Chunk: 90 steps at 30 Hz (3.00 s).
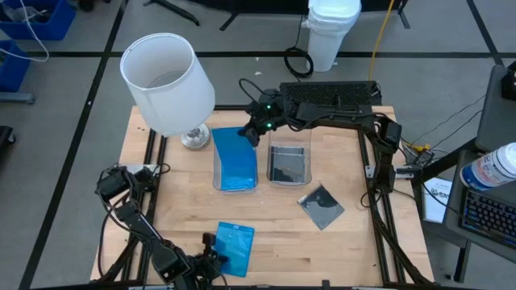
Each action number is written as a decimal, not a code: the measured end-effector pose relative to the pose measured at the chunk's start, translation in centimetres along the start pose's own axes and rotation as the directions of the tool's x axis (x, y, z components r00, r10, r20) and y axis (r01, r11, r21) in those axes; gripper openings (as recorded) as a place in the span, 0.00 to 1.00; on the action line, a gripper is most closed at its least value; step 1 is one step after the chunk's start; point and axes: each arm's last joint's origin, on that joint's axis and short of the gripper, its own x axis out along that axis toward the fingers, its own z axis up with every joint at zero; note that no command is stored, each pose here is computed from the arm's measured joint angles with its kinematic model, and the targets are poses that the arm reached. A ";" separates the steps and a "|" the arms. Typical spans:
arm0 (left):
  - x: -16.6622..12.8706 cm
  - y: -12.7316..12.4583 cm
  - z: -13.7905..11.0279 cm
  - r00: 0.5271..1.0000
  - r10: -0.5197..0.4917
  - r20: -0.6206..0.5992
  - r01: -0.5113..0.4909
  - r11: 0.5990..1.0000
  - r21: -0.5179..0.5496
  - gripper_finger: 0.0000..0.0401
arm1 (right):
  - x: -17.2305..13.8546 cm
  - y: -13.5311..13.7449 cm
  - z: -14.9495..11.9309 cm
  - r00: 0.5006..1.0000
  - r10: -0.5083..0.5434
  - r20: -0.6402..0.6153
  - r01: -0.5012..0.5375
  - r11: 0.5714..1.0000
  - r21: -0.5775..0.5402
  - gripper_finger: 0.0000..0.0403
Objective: Pick & place jewel cases by type
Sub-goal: Put the blue CD case into the left transparent bin, then put the black CD case into the right transparent bin
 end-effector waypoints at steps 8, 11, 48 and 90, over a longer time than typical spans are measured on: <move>0.0 0.0 -0.1 1.000 0.003 -0.005 -0.003 1.000 -0.002 0.06 | 0.7 1.6 -0.7 0.998 0.050 -0.028 -0.049 0.999 0.021 0.09; 0.0 0.0 0.0 1.000 0.002 -0.004 -0.002 1.000 -0.003 0.06 | 1.9 1.7 -1.1 0.998 0.069 -0.013 -0.069 0.997 0.038 0.08; -0.9 -0.9 -0.6 0.999 -0.043 -0.009 0.043 0.999 -0.029 0.06 | 5.0 0.6 -5.3 0.971 -0.023 -0.239 0.019 1.000 -0.022 0.52; 0.5 0.6 0.3 1.000 0.030 0.003 -0.029 0.997 -0.077 0.06 | -17.1 26.2 -15.1 0.955 -0.135 -0.264 -0.013 0.870 -0.493 0.03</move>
